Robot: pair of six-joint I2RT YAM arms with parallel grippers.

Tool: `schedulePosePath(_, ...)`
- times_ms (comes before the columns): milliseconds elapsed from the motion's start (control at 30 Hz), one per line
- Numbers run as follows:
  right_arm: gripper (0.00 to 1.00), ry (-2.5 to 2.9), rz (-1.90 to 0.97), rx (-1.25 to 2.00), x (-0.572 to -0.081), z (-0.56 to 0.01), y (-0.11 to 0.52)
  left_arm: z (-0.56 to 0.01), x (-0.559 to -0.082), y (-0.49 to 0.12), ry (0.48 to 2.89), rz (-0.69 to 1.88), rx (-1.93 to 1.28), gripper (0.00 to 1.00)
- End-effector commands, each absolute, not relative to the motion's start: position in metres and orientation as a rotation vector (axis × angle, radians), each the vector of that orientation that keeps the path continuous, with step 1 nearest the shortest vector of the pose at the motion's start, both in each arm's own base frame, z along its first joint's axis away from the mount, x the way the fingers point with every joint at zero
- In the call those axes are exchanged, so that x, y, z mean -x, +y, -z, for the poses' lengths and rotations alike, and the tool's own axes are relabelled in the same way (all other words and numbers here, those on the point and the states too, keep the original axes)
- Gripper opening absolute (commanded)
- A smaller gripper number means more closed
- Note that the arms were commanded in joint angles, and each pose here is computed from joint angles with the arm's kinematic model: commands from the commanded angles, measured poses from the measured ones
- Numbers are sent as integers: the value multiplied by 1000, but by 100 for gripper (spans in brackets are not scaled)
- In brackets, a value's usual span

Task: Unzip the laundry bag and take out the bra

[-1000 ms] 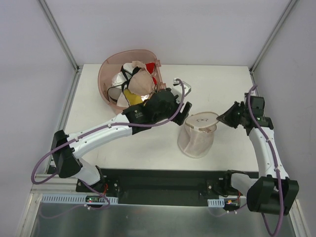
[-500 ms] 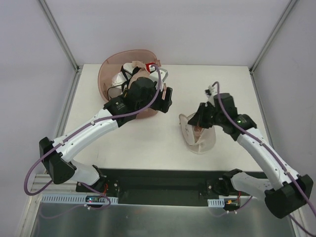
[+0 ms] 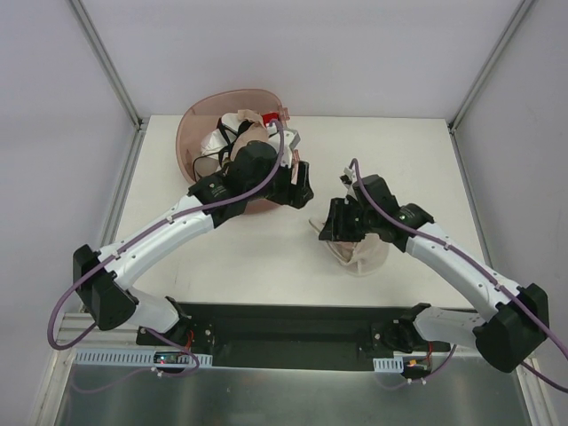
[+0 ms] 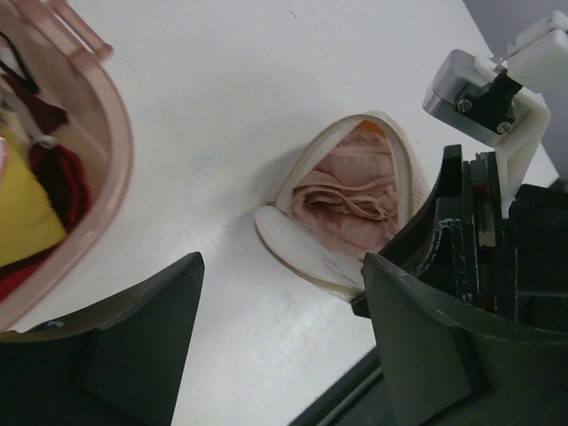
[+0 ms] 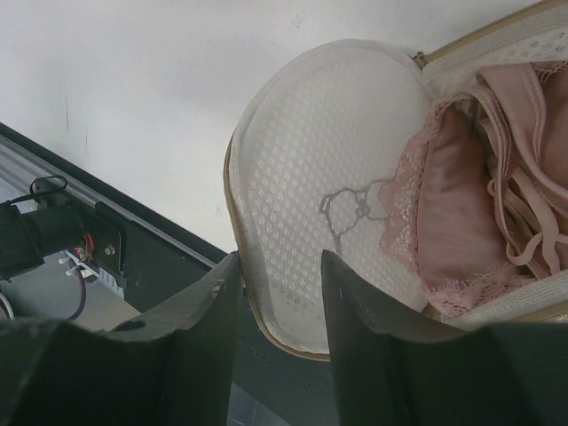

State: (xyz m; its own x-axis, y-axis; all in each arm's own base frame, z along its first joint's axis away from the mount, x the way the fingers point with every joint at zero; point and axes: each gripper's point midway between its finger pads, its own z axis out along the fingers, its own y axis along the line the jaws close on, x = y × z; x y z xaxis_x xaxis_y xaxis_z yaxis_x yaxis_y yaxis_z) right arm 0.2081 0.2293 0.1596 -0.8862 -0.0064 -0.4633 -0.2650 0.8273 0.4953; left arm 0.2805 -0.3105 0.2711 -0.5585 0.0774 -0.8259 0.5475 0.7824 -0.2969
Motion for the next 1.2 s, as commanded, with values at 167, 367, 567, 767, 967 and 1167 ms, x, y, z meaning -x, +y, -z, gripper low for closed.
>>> schedulePosePath(167,37,2524,-781,194,-208,-164,226,-230,-252,-373,2379,1092,-363,71)
schedulePosePath(367,38,2517,-776,175,-203,-162,220,-208,-241,-381,2468,1183,-265,71)
schedulePosePath(567,38,2520,-768,174,-201,-160,218,-197,-238,-376,2495,1183,-204,72)
schedulePosePath(767,38,2503,-774,172,-203,-166,219,-177,-241,-376,2547,1147,-153,70)
schedulePosePath(967,46,2435,-727,182,-202,-194,205,-161,-245,-384,2558,1147,-208,0)
schedulePosePath(1167,57,2303,-600,28,-217,-212,178,-162,-243,-378,2543,1129,-231,0)
